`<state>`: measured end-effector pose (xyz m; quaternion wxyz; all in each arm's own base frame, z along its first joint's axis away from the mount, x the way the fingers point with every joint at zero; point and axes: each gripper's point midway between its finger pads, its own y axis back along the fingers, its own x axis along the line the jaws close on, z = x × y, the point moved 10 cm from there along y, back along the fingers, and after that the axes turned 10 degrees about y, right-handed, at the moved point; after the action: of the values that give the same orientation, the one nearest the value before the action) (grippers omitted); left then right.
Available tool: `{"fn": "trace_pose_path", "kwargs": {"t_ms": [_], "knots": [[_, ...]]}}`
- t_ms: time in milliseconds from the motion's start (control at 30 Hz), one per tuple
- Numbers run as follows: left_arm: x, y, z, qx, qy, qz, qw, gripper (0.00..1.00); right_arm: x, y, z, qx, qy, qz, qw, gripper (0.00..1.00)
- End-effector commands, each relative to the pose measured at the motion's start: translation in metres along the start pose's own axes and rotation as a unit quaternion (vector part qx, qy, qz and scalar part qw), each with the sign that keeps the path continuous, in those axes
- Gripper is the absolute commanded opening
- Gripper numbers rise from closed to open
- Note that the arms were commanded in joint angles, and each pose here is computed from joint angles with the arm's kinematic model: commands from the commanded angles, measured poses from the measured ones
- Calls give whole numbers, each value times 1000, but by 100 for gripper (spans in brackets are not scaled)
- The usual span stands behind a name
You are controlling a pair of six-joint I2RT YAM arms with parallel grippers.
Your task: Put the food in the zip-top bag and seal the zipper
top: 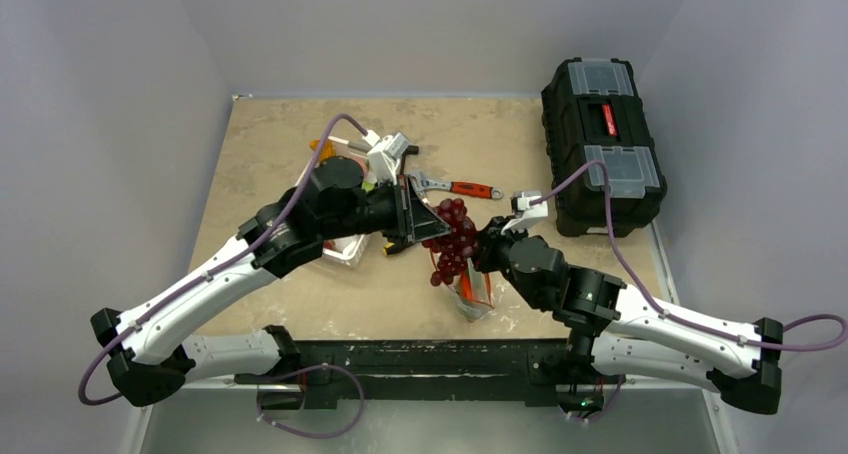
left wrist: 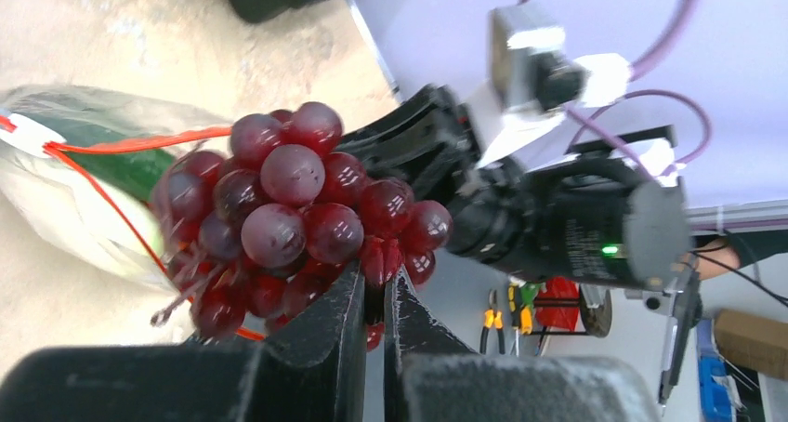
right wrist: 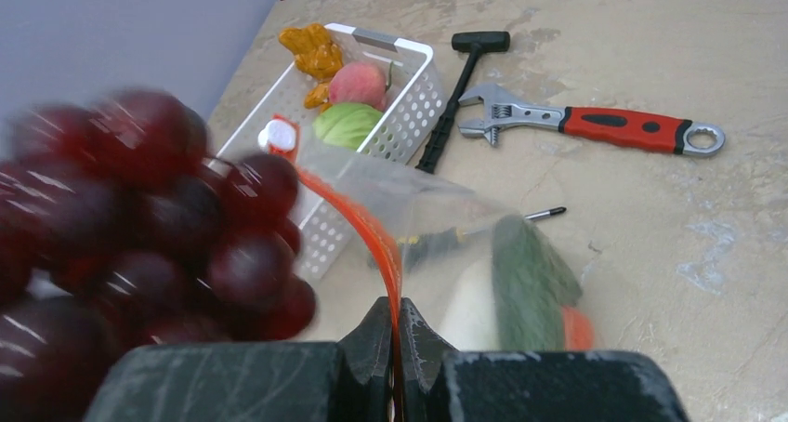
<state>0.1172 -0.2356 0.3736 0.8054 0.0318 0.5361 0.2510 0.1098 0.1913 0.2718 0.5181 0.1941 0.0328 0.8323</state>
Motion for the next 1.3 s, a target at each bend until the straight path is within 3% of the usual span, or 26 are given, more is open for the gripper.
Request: {"fn": "trace_pose_path", "kwargs": {"t_ms": [0, 300, 733, 1067, 1267], "knots": [[-50, 24, 22, -60, -22, -92, 994, 0, 7, 1, 9, -22, -33, 16, 999, 0], [-36, 10, 17, -50, -5, -76, 996, 0, 8, 1, 11, -25, -40, 21, 999, 0], [24, -13, -22, 3, 43, -21, 999, 0, 10, 0, 12, -32, -54, 23, 998, 0], [30, -24, -35, 94, -18, 45, 994, 0, 13, -4, 11, -27, -47, 25, 998, 0], [42, -19, -45, 115, -36, 75, 990, 0, 11, -1, 14, -34, -45, 21, 998, 0]]}}
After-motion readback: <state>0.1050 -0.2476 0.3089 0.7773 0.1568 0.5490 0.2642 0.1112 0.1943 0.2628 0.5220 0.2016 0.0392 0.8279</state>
